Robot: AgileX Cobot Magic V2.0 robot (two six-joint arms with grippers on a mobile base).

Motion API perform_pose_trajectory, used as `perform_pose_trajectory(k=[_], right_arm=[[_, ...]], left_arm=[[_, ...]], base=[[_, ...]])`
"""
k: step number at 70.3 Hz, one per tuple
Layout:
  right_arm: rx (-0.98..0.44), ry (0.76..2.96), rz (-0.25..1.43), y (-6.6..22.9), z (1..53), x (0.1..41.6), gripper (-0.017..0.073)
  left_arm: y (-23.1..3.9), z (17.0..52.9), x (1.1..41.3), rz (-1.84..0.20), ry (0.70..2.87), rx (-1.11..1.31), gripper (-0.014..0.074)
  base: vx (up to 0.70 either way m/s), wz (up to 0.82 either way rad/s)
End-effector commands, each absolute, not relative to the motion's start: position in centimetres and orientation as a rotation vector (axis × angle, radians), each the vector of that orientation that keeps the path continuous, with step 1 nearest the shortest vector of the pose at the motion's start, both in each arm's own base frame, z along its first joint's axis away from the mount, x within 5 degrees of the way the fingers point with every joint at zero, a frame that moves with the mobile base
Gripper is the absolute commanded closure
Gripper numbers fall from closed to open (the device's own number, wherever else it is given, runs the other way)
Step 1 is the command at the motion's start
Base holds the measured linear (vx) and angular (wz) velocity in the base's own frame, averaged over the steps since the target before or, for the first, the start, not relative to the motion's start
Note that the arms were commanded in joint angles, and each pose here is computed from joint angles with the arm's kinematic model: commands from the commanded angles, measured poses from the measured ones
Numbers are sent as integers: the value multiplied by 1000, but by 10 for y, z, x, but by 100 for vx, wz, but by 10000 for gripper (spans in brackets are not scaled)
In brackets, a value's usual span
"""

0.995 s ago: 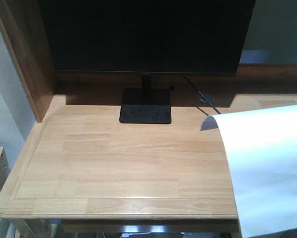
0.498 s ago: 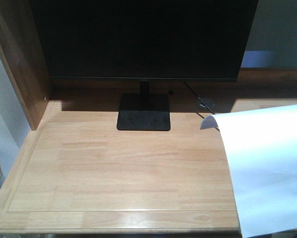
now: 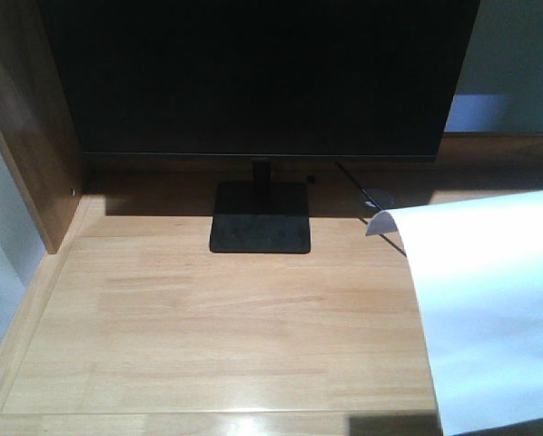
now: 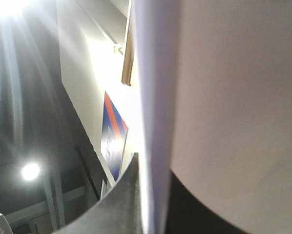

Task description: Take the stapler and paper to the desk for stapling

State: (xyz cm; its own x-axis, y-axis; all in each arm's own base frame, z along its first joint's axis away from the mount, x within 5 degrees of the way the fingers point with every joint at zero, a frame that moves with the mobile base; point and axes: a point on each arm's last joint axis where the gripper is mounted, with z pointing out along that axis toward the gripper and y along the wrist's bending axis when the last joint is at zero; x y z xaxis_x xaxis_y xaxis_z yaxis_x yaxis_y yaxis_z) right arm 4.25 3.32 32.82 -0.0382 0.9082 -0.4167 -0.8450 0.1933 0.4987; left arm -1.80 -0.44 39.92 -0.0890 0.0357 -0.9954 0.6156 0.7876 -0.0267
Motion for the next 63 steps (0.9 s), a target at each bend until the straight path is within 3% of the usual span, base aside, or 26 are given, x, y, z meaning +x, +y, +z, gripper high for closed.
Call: perform_pose_trajectory(k=[1, 63], right_arm=[[74, 714, 1419, 32, 337, 40, 566], [73, 713, 1419, 32, 337, 39, 566]], left_arm=[[-4, 416, -17, -560, 1488, 482, 600], [-4, 416, -17, -559, 1489, 483, 600]], base=[[6, -1], [4, -2]])
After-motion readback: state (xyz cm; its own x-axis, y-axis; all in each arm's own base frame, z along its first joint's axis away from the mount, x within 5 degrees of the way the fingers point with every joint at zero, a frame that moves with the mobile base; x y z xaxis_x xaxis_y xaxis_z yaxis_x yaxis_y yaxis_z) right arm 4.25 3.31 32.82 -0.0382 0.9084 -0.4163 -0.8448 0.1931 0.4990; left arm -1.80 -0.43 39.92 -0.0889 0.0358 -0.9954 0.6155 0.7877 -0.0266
